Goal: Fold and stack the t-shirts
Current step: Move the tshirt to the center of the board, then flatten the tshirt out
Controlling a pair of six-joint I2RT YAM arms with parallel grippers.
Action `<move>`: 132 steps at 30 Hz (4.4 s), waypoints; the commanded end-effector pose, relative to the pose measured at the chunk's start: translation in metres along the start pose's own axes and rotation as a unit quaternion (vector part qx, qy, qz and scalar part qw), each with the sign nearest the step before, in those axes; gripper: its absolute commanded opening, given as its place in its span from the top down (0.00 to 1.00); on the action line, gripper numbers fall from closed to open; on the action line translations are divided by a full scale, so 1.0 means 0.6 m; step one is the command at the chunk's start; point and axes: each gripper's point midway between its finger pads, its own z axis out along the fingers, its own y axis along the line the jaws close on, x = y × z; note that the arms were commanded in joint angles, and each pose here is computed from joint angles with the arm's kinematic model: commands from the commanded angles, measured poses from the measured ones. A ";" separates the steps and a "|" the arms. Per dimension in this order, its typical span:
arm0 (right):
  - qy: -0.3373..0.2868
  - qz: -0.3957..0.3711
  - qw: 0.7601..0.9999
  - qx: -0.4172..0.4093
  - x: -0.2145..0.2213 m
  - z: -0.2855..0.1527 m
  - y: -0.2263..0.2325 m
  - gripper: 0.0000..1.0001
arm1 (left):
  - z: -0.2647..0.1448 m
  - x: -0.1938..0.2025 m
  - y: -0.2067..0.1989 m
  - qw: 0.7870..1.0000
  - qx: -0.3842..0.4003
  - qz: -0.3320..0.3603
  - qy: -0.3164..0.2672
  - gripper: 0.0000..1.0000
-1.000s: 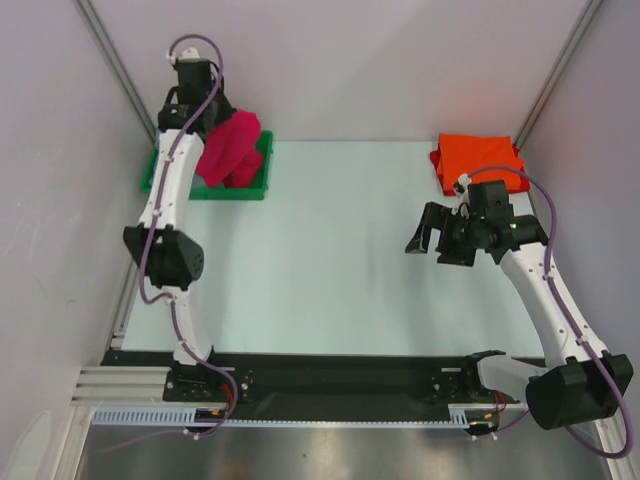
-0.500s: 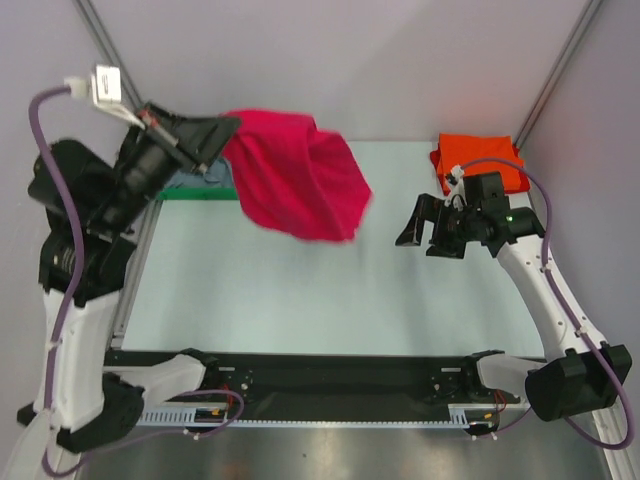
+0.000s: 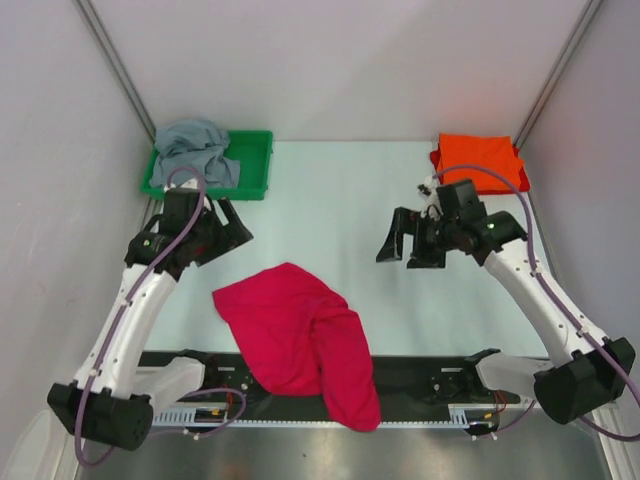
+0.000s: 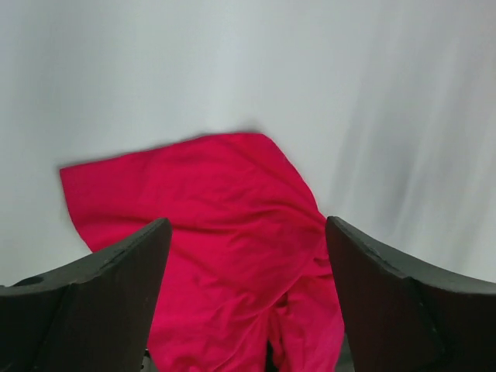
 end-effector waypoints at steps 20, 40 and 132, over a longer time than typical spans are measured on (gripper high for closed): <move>0.249 -0.079 0.963 0.069 0.333 0.206 -0.037 0.34 | -0.013 0.256 -0.033 0.981 0.057 0.131 0.134 0.33; 0.026 -0.125 0.966 0.224 -0.047 0.171 -0.049 0.95 | -0.063 0.203 -0.021 0.975 0.063 0.199 0.076 0.48; 0.123 0.015 0.979 0.162 0.075 0.294 -0.137 0.38 | -0.255 -0.064 -0.066 0.957 -0.040 0.208 -0.196 1.00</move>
